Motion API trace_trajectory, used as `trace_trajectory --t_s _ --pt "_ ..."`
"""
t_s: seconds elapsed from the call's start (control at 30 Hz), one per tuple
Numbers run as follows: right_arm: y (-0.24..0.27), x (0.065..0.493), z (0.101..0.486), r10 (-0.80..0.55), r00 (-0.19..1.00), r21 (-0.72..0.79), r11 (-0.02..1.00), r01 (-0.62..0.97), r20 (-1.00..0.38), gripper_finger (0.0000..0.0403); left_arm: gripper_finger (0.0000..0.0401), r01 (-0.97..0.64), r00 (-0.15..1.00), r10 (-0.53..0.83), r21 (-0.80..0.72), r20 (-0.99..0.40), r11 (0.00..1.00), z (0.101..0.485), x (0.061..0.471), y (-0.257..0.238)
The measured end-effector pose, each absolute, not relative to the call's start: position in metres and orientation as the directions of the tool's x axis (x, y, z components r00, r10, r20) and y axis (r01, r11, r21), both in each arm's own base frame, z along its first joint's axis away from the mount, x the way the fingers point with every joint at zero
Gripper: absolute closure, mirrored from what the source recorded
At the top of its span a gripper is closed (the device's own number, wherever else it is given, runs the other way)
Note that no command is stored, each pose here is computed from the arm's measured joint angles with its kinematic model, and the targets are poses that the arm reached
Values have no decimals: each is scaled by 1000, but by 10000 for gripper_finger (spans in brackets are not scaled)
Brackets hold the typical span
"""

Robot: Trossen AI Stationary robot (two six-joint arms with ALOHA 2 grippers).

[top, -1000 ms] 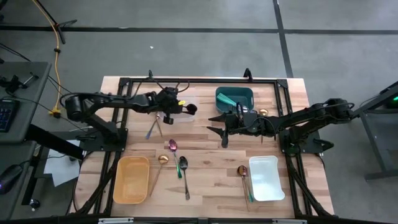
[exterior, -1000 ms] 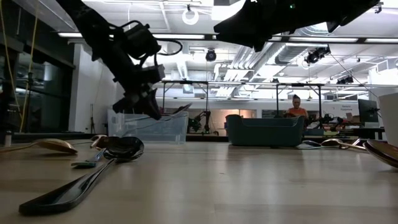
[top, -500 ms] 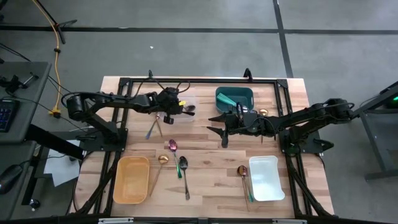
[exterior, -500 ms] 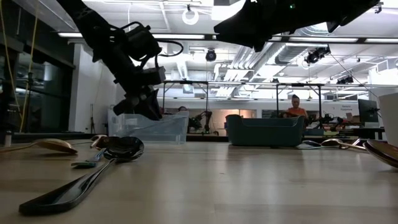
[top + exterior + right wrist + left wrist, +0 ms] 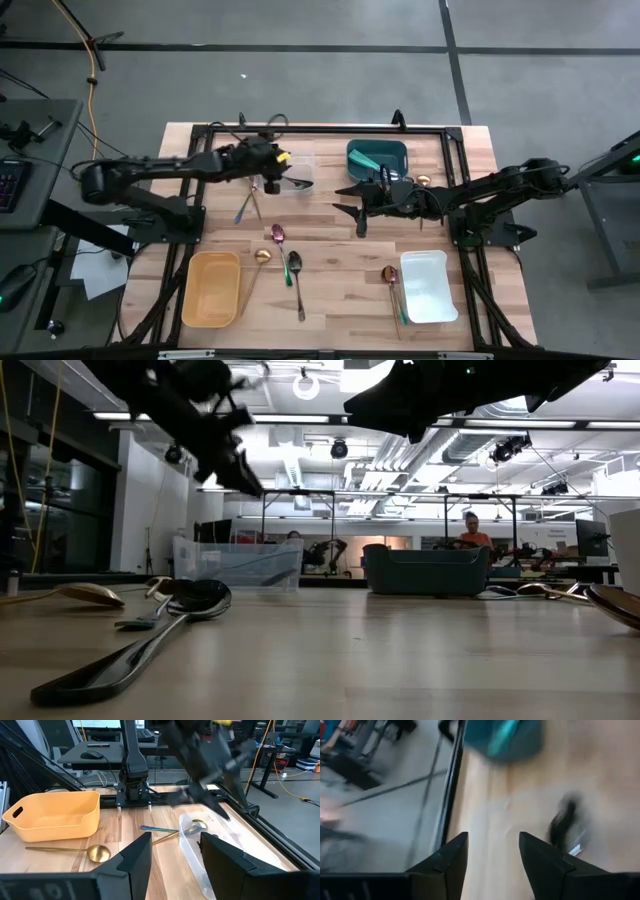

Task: Sort silverware by color (type)
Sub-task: Put the black spoon into the transparent bin

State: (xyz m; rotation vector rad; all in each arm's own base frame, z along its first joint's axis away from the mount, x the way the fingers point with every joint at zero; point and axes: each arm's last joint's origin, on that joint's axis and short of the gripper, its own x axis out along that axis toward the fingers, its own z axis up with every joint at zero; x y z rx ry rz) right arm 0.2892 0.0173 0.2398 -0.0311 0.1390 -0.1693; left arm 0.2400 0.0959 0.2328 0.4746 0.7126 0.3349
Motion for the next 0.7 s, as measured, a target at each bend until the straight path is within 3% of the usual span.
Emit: trace_trajectory --t_s 0.17,0.3,0.7 --pt "17 289 240 -170 976 -43 985 166 -135 237 232 -92 882 169 191 -441 977 258 223 67" --pt "17 289 240 -170 976 -43 985 166 -135 237 240 32 938 6 104 -345 994 249 210 35" --pt "17 289 240 -170 976 -43 985 166 -135 237 253 -126 985 148 209 -90 970 209 176 -7"
